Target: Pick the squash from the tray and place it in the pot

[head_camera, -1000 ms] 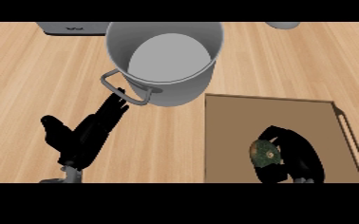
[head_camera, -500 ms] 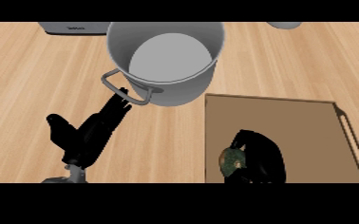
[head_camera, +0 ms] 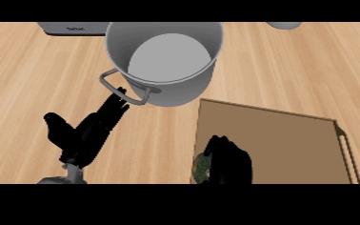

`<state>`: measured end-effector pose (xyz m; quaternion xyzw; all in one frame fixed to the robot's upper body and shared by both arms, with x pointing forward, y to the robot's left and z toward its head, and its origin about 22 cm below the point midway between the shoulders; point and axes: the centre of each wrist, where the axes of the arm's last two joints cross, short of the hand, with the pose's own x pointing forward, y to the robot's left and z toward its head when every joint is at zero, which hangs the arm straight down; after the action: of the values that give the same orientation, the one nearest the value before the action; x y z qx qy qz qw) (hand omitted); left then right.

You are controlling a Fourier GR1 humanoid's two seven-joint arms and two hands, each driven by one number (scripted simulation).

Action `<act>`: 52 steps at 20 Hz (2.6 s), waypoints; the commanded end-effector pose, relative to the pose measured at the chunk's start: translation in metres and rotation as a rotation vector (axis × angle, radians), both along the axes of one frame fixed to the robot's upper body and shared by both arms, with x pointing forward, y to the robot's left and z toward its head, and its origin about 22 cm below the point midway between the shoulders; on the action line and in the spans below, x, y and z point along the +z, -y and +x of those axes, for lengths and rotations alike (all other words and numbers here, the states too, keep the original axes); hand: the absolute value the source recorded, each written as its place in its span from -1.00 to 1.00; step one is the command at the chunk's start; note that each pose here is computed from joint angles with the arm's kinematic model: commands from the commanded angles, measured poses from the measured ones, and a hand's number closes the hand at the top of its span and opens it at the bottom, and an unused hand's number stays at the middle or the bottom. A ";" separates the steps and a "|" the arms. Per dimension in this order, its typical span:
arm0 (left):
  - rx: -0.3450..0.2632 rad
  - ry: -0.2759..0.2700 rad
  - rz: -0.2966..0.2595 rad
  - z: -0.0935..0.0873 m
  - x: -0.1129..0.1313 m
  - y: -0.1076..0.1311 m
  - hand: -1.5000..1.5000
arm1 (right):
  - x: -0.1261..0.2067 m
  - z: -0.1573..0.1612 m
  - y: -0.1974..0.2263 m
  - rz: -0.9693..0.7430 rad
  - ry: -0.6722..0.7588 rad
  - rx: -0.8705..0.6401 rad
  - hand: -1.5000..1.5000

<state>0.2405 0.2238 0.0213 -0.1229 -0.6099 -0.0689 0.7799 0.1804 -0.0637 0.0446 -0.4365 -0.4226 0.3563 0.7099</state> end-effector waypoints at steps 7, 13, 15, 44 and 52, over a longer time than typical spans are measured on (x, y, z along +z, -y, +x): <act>0.002 -0.001 -0.007 0.004 0.007 0.004 0.00 | 0.084 -0.007 -0.015 -0.084 0.335 -0.190 1.00; -0.009 0.008 -0.009 0.002 0.006 0.010 0.00 | 0.135 -0.006 -0.017 -0.042 0.518 -0.136 1.00; -0.016 -0.011 0.000 0.004 -0.004 0.021 0.00 | 0.150 -0.004 -0.017 0.028 0.553 -0.100 1.00; -0.067 0.019 -0.003 0.009 0.002 0.023 0.00 | 0.179 0.235 -0.048 0.120 0.501 -0.071 1.00; -0.101 0.032 -0.001 0.009 0.007 0.016 0.00 | 0.146 0.261 -0.032 0.217 0.522 -0.088 1.00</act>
<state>0.2535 0.2035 0.0318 -0.1511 -0.6167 -0.1046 0.7655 0.4311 -0.0237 0.2076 -0.4605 -0.6033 0.1795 0.6260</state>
